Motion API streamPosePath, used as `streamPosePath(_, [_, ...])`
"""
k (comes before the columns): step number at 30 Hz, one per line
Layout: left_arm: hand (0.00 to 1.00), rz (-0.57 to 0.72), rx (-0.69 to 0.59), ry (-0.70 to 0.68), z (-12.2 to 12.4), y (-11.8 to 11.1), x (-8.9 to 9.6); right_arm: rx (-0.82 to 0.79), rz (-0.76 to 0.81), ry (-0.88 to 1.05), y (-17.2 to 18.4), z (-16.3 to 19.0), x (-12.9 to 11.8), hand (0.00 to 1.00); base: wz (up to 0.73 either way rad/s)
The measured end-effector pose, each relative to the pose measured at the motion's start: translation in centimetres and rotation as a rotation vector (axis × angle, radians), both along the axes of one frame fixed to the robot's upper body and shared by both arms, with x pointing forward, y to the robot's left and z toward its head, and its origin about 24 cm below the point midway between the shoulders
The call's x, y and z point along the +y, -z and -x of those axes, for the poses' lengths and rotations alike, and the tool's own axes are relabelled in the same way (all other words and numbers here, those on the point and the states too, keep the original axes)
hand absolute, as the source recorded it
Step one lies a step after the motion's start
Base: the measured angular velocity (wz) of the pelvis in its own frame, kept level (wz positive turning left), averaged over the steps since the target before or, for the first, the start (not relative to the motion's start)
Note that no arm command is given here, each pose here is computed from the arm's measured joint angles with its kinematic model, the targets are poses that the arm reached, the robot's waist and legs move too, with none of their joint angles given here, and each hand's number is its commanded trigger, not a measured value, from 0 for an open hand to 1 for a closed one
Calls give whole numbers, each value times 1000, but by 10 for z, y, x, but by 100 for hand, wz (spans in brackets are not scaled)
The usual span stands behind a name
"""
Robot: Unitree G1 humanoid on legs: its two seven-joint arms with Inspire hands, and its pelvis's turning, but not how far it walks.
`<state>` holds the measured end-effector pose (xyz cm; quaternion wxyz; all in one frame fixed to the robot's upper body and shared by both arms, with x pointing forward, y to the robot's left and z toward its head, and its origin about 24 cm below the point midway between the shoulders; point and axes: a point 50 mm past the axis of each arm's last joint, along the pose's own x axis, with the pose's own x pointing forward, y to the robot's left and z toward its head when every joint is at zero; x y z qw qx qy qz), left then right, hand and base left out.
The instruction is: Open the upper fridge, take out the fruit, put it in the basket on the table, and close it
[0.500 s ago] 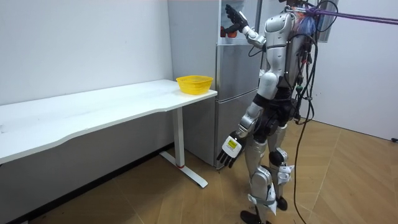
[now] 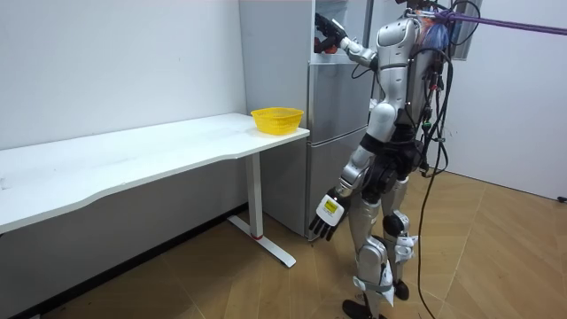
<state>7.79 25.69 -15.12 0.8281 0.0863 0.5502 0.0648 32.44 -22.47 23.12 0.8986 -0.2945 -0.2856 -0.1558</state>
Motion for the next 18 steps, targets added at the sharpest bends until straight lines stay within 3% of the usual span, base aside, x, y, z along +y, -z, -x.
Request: streamPosePath(18, [0, -11, 18, -3, -1, -2, 5, 146, 10, -35, 4, -15, -5, 0, 1])
